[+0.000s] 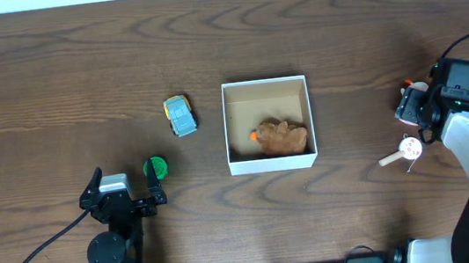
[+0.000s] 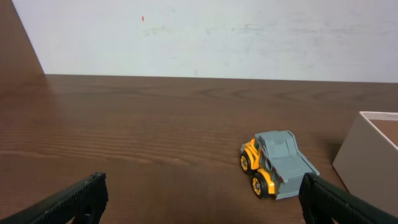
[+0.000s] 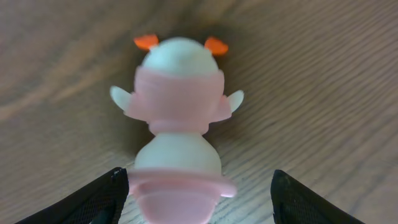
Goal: Pack container
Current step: 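Grasp the pink-white figurine with the right gripper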
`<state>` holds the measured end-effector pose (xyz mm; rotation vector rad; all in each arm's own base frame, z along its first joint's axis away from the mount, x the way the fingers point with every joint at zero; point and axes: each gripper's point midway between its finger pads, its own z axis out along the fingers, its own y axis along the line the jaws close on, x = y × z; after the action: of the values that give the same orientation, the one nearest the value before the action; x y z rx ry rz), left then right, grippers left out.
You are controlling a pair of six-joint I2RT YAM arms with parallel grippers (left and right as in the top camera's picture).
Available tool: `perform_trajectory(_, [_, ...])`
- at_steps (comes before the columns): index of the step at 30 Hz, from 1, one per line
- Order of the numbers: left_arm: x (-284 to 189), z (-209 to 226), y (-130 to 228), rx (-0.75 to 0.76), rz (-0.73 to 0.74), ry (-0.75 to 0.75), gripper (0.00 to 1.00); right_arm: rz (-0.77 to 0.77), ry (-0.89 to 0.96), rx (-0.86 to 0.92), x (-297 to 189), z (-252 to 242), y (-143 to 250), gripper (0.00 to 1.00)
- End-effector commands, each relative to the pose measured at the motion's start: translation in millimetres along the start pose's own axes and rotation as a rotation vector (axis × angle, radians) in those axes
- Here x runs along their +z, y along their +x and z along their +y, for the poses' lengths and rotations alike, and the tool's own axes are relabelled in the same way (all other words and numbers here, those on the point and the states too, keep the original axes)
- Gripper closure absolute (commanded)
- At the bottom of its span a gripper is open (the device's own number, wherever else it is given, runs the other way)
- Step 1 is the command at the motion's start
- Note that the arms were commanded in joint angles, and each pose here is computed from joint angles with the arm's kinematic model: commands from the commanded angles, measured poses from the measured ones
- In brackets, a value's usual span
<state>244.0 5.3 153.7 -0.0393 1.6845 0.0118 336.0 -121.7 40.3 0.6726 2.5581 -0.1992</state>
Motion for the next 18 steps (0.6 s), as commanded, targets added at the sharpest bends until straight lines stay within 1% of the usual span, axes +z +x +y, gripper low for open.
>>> perform_trajectory(1, [2,2,18,-0.011,0.047,-0.008,0.02,0.033,0.029,0.019,12,-6,9,0.25])
perform_trajectory(3, [2,2,18,-0.011,0.047,-0.008,0.02,0.039,0.013,0.019,15,-3,11,0.27])
perform_trajectory(4, [2,2,18,-0.011,0.047,-0.008,0.02,0.04,0.006,0.019,15,-2,11,0.33])
perform_trajectory(7, [2,2,18,-0.011,0.047,-0.008,0.02,0.037,-0.013,0.02,14,1,9,0.6])
perform_trajectory(8, [2,2,18,-0.011,0.047,-0.008,0.02,0.037,-0.013,0.02,14,1,9,0.66])
perform_trajectory(10, [2,2,18,-0.011,0.047,-0.008,0.02,0.049,-0.016,0.011,13,2,12,0.71])
perform_trajectory(11, [2,2,18,-0.011,0.047,-0.008,0.02,0.052,-0.019,0.011,13,2,13,0.77])
perform_trajectory(12, [2,2,18,-0.011,0.047,-0.008,0.02,0.054,-0.022,0.012,12,2,13,0.93])
perform_trajectory(13, [2,2,18,-0.011,0.047,-0.008,0.02,0.052,-0.033,0.012,11,4,12,0.99])
perform_trajectory(15, [2,2,18,-0.011,0.047,-0.008,0.02,0.048,-0.078,0.013,5,12,11,0.99])
perform_trajectory(18, [2,2,18,-0.011,0.047,-0.008,0.02,0.013,-0.163,-0.049,-11,25,3,0.99])
